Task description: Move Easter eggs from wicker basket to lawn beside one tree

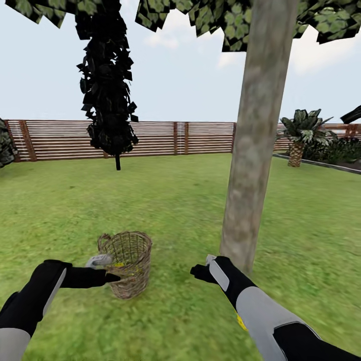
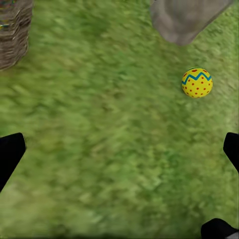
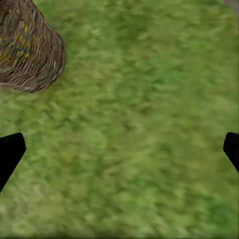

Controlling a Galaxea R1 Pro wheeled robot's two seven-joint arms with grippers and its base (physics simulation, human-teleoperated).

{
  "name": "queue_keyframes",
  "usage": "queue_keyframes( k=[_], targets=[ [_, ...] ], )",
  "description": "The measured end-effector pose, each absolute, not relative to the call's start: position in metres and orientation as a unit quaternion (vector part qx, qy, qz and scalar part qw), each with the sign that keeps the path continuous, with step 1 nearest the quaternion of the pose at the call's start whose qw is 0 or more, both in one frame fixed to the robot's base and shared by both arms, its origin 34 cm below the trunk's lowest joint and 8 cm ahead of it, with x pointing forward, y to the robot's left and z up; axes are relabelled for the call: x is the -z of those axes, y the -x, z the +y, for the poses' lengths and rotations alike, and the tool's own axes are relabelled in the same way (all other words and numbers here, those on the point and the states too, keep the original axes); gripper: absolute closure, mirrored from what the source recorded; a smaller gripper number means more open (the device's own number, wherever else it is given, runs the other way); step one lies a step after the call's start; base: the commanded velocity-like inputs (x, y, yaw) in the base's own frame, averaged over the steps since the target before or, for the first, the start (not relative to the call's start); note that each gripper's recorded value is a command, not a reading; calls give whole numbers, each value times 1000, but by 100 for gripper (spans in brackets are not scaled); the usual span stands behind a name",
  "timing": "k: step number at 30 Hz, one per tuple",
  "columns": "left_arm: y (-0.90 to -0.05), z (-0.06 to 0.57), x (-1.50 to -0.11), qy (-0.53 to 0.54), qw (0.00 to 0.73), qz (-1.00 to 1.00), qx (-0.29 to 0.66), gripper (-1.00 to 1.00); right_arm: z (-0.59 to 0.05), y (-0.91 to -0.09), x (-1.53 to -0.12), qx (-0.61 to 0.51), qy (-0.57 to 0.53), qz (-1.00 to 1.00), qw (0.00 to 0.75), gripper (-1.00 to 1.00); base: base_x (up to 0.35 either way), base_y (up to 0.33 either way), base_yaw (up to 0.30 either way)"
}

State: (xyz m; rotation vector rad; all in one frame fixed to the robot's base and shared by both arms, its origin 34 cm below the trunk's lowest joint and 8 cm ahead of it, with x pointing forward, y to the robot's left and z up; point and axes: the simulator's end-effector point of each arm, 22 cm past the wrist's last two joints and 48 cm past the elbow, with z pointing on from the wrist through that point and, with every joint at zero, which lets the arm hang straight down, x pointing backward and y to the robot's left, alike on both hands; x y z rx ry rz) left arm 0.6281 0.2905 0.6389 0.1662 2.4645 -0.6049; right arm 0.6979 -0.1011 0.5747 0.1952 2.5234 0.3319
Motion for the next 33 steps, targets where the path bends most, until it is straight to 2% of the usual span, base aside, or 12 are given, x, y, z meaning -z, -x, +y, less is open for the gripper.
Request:
queue_keyframes(
  k=[33],
  targets=[
    [-641,290,-686,-57,275,932,230,-100,-101,-707,-618,-124,-76,952,270,-100,0,0,180]
  ],
)
